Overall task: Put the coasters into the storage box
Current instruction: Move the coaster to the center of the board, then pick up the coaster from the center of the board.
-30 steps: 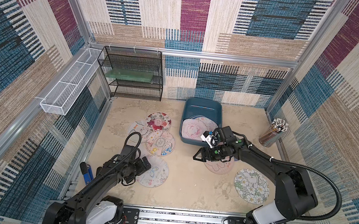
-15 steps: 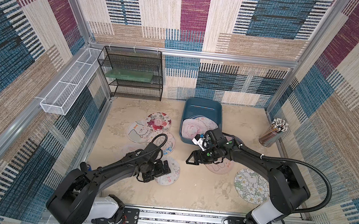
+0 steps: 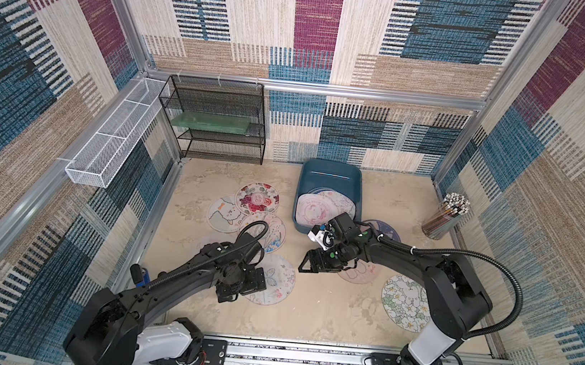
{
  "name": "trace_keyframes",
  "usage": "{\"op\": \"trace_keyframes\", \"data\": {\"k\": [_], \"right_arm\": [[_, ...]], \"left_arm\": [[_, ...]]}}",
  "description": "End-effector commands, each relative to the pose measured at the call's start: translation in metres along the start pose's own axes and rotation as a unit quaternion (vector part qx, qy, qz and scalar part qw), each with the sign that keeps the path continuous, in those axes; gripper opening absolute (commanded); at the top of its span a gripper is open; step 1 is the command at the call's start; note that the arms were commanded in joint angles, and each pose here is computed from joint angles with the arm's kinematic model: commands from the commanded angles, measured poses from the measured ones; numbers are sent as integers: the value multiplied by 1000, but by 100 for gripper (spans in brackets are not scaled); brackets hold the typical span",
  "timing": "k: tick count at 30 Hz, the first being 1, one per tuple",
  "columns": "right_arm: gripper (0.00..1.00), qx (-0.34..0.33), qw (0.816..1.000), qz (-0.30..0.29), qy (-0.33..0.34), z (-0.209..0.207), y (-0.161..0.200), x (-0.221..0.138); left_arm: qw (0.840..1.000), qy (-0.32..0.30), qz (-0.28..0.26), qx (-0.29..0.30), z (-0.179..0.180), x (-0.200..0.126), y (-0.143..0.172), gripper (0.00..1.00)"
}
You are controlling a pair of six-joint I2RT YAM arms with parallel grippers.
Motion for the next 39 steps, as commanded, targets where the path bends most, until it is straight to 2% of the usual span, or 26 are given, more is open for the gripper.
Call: {"op": "trace_keyframes", "data": {"k": [1, 9, 21, 33, 39], "right_arm": [[85, -4, 1000, -4, 1, 6, -5, 7], [81, -6, 1000, 19, 20, 10, -3, 31], [78, 1, 999, 32, 41, 2, -10, 51], [75, 0, 994, 59, 93, -11, -1, 69], [75, -2, 994, 67, 91, -10, 3, 74]], "left_arm": [[999, -16, -29, 10, 2, 3, -17, 93], [998, -3, -56, 3, 2, 15, -31, 86], [999, 5, -49, -3, 4, 37, -26, 78], [999, 14, -27, -9, 4, 57, -19, 77], [999, 23, -23, -11, 0, 62, -20, 75]]}}
Point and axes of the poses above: each gripper's point midway between its finger pads, its own x axis out along the fingers, its own z axis along the line the jaws close on, y = z × x, the point moved 1 cm from there along -x, back along the fingers, and after that the axes turned 14 degrees about x, right-handed, at the moved point
